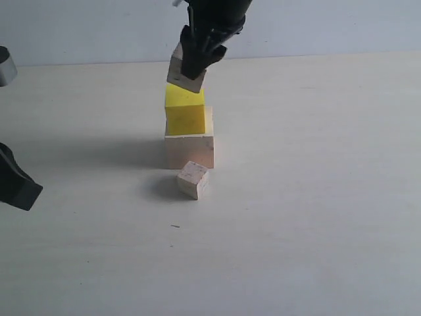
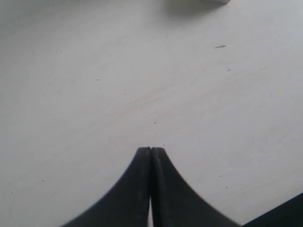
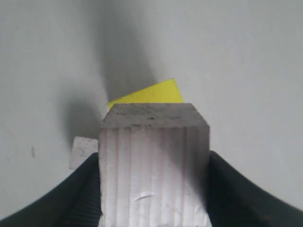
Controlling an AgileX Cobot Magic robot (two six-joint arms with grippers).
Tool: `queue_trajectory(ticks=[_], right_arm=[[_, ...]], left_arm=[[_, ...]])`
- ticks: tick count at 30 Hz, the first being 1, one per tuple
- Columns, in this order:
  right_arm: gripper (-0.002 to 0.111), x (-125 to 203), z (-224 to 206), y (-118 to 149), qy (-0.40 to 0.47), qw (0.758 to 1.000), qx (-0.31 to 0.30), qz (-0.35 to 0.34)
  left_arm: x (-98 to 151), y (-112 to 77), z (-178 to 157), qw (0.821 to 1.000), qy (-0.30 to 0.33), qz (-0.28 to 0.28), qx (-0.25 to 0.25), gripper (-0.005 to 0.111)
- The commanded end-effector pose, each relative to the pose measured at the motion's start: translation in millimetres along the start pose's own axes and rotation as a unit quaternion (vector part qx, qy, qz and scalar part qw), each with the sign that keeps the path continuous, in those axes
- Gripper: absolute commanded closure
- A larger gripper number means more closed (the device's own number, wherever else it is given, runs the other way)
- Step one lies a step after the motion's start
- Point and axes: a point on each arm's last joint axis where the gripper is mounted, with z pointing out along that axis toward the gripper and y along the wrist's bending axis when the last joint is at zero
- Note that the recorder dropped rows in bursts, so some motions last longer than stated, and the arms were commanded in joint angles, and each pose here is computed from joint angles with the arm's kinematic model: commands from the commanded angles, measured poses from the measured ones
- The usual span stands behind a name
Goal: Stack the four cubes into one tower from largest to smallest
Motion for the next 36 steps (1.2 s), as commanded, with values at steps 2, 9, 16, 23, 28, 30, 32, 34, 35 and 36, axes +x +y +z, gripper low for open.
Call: queue_trajectory(ticks=[2, 9, 16, 23, 28, 30, 32, 34, 35, 36], right_arm=[[0.108, -13, -12, 10, -0.006, 0.973, 0.031, 0.228], [0.108, -42, -23, 43, -0.033, 0.933, 0.092, 0.345], [0.108, -40, -16, 36, -0.034, 0.899, 0.133, 0.416], [0.108, -36, 14, 31, -0.006, 0.889, 0.107, 0.445], [0.108, -36, 20, 30, -0.001, 0.880, 0.109, 0.462], [0.108, -35, 20, 29, -0.002, 0.879, 0.114, 0.463], [0.108, -35, 20, 29, -0.002, 0.878, 0.114, 0.464], [0.108, -35, 20, 29, -0.002, 0.876, 0.114, 0.469], [0.108, -35, 20, 29, -0.002, 0.875, 0.114, 0.470], [0.108, -35, 20, 29, -0.002, 0.875, 0.114, 0.470]], left_arm=[[2, -0.6, 1, 1.000, 0.003, -0.007, 0.005, 0.106], [0, -0.8, 1, 1.000, -0.010, -0.007, 0.006, 0.106], [0, -0.8, 1, 1.000, -0.009, -0.006, 0.006, 0.106], [0, -0.7, 1, 1.000, -0.006, -0.006, 0.006, 0.106], [1, -0.8, 1, 1.000, 0.000, -0.006, 0.006, 0.106], [2, -0.8, 1, 1.000, 0.001, -0.006, 0.006, 0.106], [2, -0.8, 1, 1.000, 0.001, -0.006, 0.006, 0.106], [2, -0.8, 1, 1.000, 0.001, -0.006, 0.006, 0.106], [2, -0.8, 1, 1.000, 0.001, -0.006, 0.006, 0.106], [2, -0.8, 1, 1.000, 0.001, -0.006, 0.006, 0.106]])
